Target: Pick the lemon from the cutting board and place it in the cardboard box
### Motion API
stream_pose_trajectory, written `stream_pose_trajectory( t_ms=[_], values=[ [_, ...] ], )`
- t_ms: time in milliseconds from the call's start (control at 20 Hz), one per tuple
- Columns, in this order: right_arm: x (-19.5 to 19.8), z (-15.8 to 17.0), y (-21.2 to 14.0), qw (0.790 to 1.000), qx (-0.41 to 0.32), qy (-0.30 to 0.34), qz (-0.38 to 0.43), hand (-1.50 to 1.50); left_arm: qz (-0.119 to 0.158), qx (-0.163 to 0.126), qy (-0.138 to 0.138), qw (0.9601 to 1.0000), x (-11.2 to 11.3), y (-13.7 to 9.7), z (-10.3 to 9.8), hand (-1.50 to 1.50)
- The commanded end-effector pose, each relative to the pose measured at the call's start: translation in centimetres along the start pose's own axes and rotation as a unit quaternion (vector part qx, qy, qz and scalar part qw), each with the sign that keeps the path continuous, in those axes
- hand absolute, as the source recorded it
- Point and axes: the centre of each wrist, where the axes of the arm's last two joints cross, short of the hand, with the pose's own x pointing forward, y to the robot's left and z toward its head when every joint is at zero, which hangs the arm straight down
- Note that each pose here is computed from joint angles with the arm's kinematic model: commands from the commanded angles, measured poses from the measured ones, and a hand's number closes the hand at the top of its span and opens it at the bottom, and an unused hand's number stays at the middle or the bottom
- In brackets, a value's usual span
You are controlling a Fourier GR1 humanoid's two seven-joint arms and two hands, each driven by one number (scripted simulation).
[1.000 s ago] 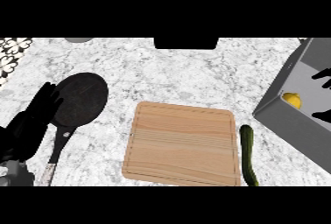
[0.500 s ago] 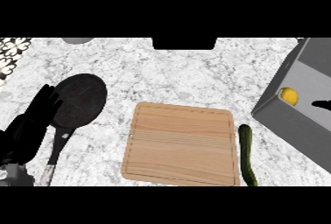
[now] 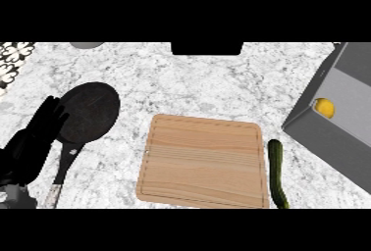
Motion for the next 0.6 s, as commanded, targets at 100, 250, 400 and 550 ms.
stream_pose_trajectory(
  t_ms=[100,250,400,550],
  values=[
    [-0.7,1.5,-5.9,0.999,-0.014,0.010,-0.045,-1.50,-0.006,-0.014,-0.011,0.9998,0.1,-1.8,-0.6,0.00],
    [-1.3,3.1,-8.0,0.999,0.008,-0.004,-0.037,-1.50,-0.012,-0.006,-0.005,0.9999,-0.9,-2.4,-0.5,0.00],
    [-0.8,3.3,-9.5,0.999,-0.006,-0.005,-0.041,-1.50,0.008,-0.026,0.002,0.9996,0.5,-2.6,0.8,0.00],
    [-1.9,4.6,-10.1,1.000,0.007,-0.008,-0.029,-1.50,0.001,-0.020,-0.003,0.9998,0.9,-2.2,-0.2,0.00]
  ],
)
